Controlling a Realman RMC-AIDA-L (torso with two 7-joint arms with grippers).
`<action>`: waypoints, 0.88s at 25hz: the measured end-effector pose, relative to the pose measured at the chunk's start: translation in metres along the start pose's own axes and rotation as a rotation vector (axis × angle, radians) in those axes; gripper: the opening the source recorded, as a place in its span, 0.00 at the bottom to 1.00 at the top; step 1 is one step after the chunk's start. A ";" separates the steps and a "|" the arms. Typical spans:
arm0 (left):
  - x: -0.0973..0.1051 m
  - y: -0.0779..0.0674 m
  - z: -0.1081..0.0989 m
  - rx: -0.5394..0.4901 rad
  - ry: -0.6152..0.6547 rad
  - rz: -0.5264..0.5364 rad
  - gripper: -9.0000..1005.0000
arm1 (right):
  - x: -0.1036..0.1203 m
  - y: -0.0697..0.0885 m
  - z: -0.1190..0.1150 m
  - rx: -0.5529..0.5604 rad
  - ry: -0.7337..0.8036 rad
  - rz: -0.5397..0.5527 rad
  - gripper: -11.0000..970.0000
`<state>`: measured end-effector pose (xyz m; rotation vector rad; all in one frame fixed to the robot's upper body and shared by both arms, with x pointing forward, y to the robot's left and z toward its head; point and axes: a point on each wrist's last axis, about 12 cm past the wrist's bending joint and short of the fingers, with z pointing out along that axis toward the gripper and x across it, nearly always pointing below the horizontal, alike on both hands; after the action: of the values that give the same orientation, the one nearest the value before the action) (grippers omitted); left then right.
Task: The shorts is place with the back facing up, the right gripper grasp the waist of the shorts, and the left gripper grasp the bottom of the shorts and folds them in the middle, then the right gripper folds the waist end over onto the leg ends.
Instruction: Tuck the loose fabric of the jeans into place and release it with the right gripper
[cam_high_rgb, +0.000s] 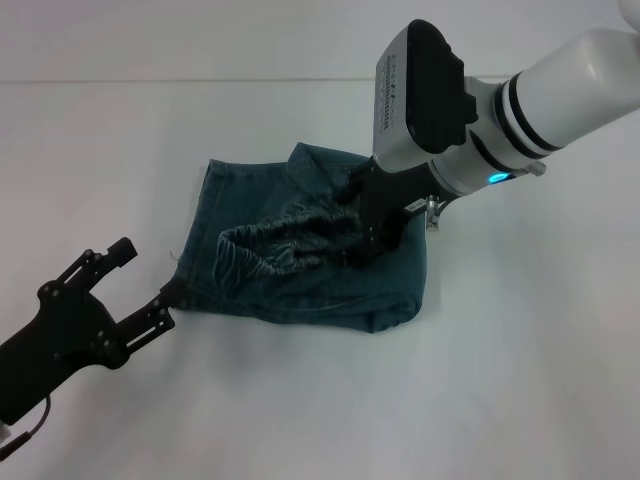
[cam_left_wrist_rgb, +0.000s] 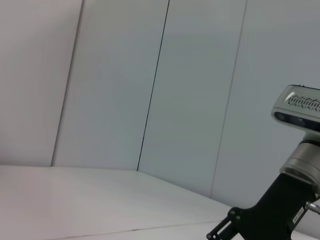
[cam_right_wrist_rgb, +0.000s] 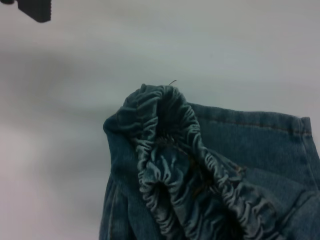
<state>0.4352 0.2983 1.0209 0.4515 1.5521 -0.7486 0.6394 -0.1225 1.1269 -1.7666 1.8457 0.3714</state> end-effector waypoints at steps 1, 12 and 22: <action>0.000 0.000 0.000 0.000 0.000 -0.001 0.86 | 0.000 0.000 0.000 0.002 -0.001 -0.001 0.87; 0.002 -0.002 0.003 0.009 0.002 -0.011 0.86 | -0.005 -0.002 -0.005 0.051 -0.039 -0.021 0.88; 0.002 -0.003 0.004 0.014 -0.001 -0.017 0.86 | 0.000 0.000 -0.002 0.044 -0.031 -0.018 0.87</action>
<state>0.4359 0.2926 1.0192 0.4483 1.5530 -0.7729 0.6395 -0.1233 1.1287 -1.7367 1.8019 0.3471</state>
